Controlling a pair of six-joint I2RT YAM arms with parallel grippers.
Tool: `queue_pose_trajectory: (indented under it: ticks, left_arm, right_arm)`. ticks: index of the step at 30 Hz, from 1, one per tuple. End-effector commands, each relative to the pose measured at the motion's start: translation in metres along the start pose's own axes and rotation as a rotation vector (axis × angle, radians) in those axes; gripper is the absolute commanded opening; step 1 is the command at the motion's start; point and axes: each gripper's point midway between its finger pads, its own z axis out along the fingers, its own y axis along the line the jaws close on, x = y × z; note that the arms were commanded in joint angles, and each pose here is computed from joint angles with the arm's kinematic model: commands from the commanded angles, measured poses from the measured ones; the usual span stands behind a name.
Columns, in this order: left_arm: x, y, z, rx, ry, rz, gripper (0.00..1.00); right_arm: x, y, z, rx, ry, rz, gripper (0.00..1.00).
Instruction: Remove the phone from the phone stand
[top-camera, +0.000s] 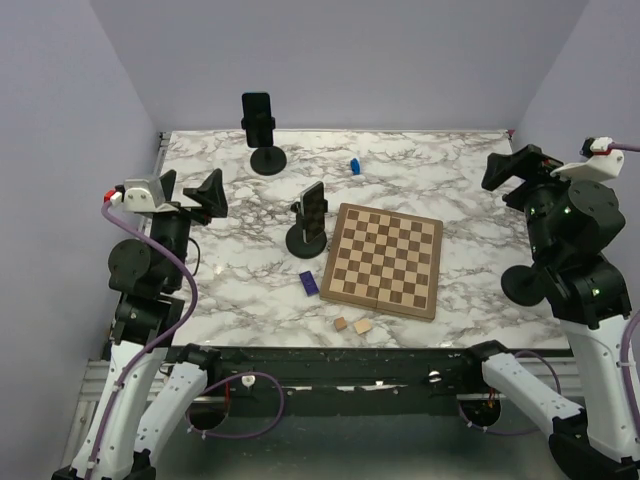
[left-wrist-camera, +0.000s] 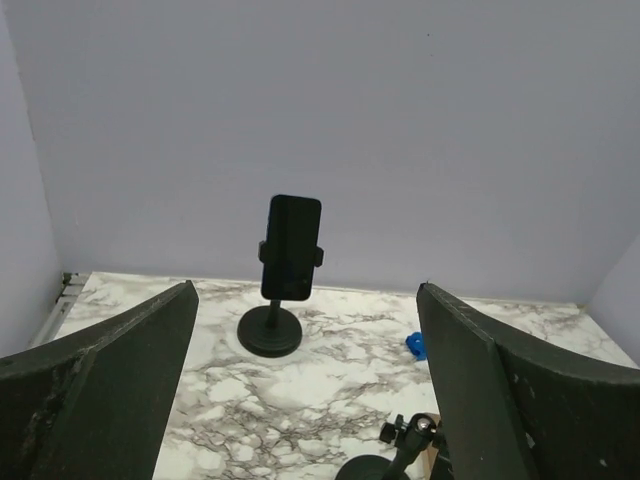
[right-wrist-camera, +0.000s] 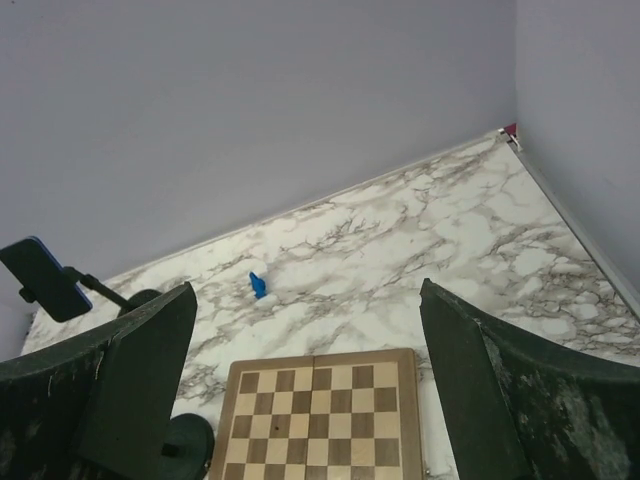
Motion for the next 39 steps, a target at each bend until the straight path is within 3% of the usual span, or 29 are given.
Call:
queue_pose_trajectory:
  ticks: [1,12,17,26,39]
  left_arm:
    - [0.003,-0.009,0.004,0.039,0.003,-0.033,0.99]
    - [0.021,-0.014,0.011,0.048,0.056,-0.033,0.99]
    - [0.032,-0.014,0.014,0.052,0.067,-0.024,0.99]
    - [0.051,-0.036,0.018,0.156,0.150,-0.039,0.99]
    - [0.069,-0.065,0.014,0.320,0.218,-0.013,0.99]
  right_arm:
    - [0.017,-0.007,0.004,0.041,0.060,0.005,1.00]
    - [0.063,0.009,0.013,-0.065,0.137,0.053,1.00]
    - [0.105,0.026,0.032,-0.114,0.275,0.081,1.00]
    - [0.202,0.125,0.045,-0.619,0.624,0.170,1.00]
    - [0.264,0.245,0.013,-0.919,0.652,-0.084,1.00]
